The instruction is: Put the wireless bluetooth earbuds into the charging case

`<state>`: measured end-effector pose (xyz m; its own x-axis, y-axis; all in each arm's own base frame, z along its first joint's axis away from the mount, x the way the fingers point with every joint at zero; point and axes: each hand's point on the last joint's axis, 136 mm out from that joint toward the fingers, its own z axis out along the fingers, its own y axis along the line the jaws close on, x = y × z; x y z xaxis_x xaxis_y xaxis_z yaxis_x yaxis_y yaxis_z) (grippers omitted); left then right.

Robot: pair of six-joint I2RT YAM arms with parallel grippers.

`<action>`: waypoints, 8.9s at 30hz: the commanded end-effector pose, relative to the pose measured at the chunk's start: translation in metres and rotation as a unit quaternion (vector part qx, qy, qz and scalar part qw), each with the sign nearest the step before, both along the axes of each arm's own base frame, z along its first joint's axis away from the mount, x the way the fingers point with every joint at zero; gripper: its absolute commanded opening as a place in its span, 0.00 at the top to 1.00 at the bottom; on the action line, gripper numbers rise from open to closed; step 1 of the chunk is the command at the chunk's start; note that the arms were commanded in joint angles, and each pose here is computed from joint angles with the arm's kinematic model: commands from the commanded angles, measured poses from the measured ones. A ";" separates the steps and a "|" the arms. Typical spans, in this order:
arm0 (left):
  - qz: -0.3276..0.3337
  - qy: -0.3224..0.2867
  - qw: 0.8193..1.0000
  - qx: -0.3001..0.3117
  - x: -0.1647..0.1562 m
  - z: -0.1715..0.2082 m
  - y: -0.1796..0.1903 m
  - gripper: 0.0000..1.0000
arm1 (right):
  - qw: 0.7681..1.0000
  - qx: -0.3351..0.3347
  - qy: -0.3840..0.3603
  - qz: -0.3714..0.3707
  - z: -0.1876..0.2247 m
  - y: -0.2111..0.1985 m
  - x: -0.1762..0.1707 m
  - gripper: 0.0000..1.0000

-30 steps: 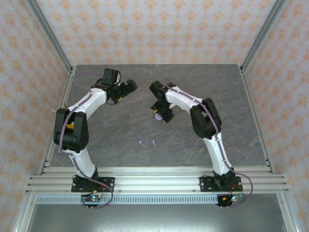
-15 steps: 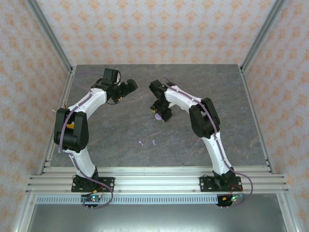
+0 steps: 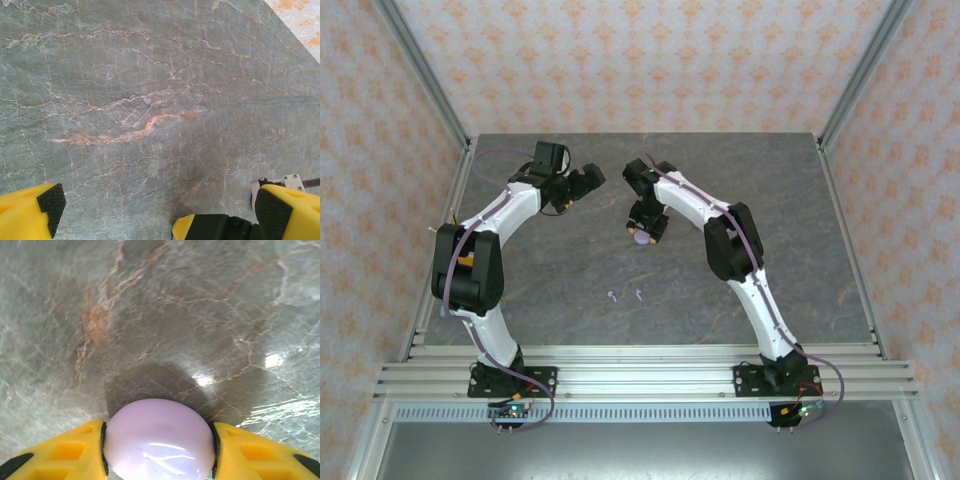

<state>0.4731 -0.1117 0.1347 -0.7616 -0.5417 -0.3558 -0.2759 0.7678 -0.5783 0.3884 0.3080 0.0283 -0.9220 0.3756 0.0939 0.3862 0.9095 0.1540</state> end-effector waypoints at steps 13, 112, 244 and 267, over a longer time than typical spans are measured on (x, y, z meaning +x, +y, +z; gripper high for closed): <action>0.010 -0.007 1.000 -0.010 0.007 0.003 0.003 0.00 | 0.974 -0.117 0.038 0.192 -0.004 -0.049 -0.032 0.48; 0.008 -0.003 1.000 -0.019 0.014 -0.003 -0.002 0.00 | 0.985 -0.057 0.028 -0.157 -0.022 -0.033 -0.026 0.41; -0.048 -0.023 0.997 -0.052 -0.008 -0.008 -0.015 0.00 | 0.997 0.000 -0.040 -0.071 0.043 -0.022 -0.021 0.25; -0.046 -0.024 0.996 -0.074 0.001 -0.013 -0.021 0.00 | 0.980 0.008 0.017 -0.200 0.023 -0.014 -0.018 0.24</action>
<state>0.4623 -0.1336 0.1141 -0.8073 -0.5062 -0.3035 -0.1917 0.7112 -0.6764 0.3741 0.2987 0.0595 -0.7230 0.6803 0.1204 0.6890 0.6973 0.1978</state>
